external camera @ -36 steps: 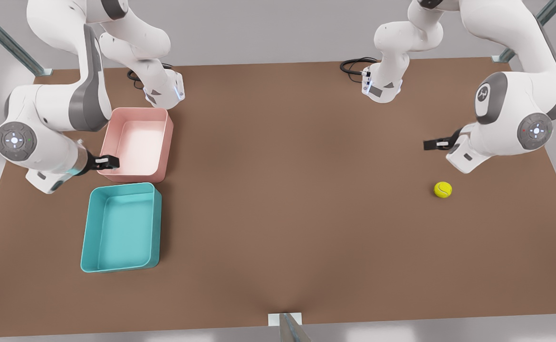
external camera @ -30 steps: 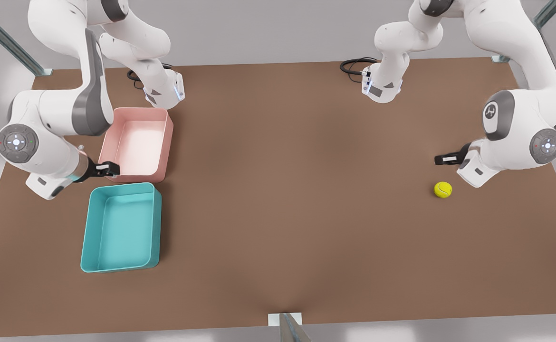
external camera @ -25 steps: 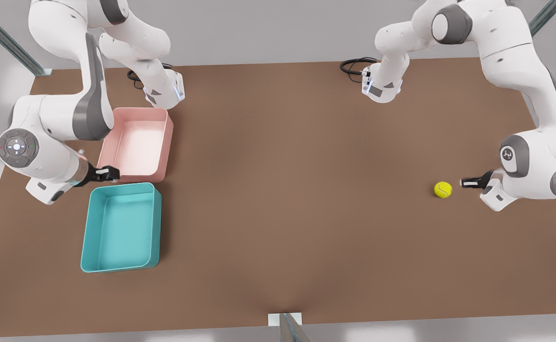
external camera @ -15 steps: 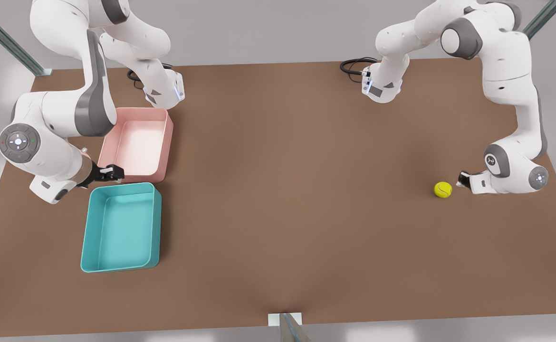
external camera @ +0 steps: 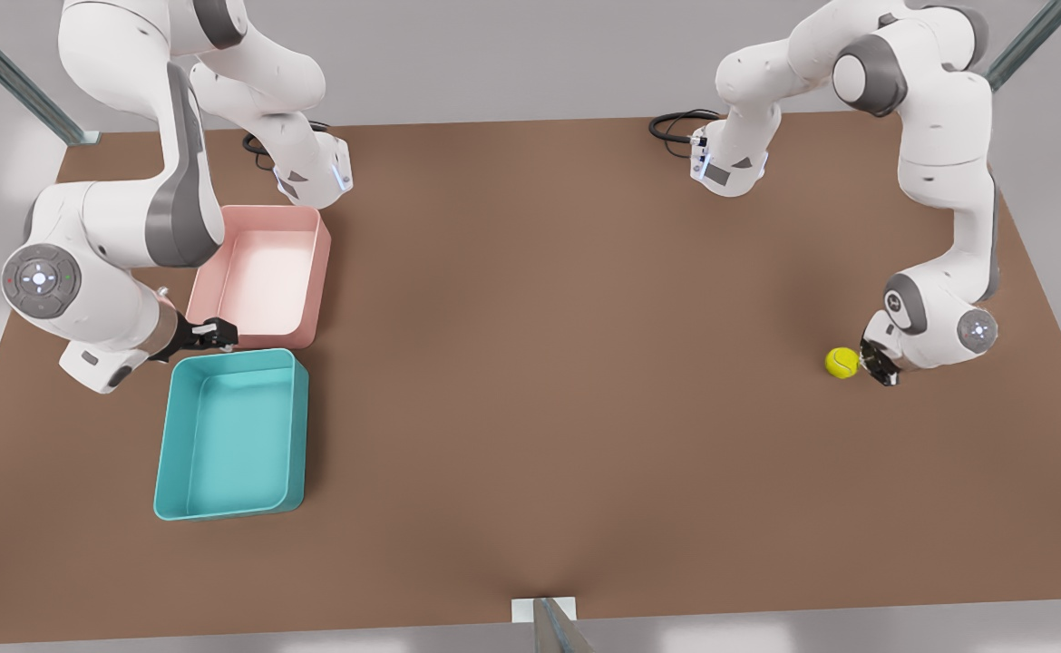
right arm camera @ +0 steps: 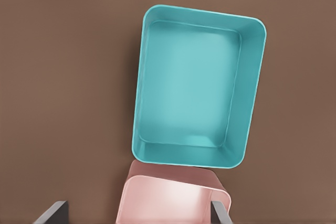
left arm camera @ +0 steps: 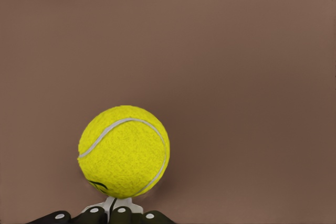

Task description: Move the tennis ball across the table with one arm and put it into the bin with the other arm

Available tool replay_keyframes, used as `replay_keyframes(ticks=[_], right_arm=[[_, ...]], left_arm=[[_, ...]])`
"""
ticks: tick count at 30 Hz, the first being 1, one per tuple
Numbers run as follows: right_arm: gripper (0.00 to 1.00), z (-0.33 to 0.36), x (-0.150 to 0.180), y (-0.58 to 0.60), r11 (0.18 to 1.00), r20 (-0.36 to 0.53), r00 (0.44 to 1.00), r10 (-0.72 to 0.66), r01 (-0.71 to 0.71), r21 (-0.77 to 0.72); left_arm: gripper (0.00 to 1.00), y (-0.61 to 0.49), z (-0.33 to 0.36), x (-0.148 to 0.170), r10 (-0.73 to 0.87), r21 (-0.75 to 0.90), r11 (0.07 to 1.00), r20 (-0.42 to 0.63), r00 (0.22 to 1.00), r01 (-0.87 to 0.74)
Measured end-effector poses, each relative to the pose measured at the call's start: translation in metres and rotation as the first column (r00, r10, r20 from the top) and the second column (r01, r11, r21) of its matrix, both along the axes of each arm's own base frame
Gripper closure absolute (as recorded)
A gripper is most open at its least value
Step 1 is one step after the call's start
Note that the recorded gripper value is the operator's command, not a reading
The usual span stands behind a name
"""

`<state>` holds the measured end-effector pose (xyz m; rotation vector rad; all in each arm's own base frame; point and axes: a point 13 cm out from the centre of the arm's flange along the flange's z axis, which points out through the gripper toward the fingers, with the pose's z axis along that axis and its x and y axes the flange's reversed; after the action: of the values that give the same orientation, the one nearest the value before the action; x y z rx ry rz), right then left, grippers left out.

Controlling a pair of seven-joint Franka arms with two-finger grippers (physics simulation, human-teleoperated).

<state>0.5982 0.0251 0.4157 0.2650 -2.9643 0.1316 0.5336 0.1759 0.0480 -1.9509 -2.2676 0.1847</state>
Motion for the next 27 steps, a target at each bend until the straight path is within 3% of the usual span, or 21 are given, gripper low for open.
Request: replay_keyframes(ticks=[4,8,9,10,11,13,15,19,27], right_arm=[[0.00,-0.005,0.002,0.000,1.000,-0.006,1.000,0.001,-0.002,-0.002],[0.00,-0.005,0.002,-0.001,1.000,-0.006,1.000,0.003,-0.003,-0.004],[0.00,-0.005,0.002,-0.001,1.000,-0.006,1.000,0.003,-0.003,-0.004],[0.00,-0.005,0.002,-0.001,1.000,-0.005,1.000,0.003,-0.003,-0.003],[0.00,-0.006,0.003,-0.001,1.000,-0.006,1.000,0.003,-0.003,-0.003],[0.00,-0.012,0.013,0.005,1.000,-0.006,1.000,0.010,-0.010,0.000],[0.00,-0.018,0.019,0.019,0.999,-0.011,0.999,0.032,-0.032,0.000],[0.00,-0.064,0.025,0.072,0.994,-0.059,0.992,0.112,-0.112,0.004],[0.00,-0.202,0.050,0.165,0.991,-0.066,0.993,0.097,-0.090,0.098]], left_arm=[[0.79,-0.172,0.020,0.036,-0.112,-0.091,0.989,0.060,0.992,0.117],[0.79,-0.211,0.043,0.054,0.106,-0.114,0.989,0.073,0.992,-0.097],[0.28,-0.211,0.045,0.056,0.151,-0.104,0.984,0.071,0.986,-0.143],[0.00,-0.207,0.060,0.059,0.156,-0.061,0.987,0.081,0.984,-0.151],[0.00,-0.174,0.094,0.070,0.223,-0.011,0.975,0.113,0.968,-0.223],[0.00,-0.124,0.233,0.115,0.461,-0.042,0.885,0.211,0.862,-0.463],[0.00,-0.131,0.297,0.106,0.566,-0.048,0.822,0.169,0.807,-0.567],[0.00,-0.128,0.333,0.068,0.708,0.071,0.701,0.052,0.704,-0.710],[0.00,-0.140,0.353,0.026,0.862,0.263,0.492,-0.012,0.507,-0.830]])
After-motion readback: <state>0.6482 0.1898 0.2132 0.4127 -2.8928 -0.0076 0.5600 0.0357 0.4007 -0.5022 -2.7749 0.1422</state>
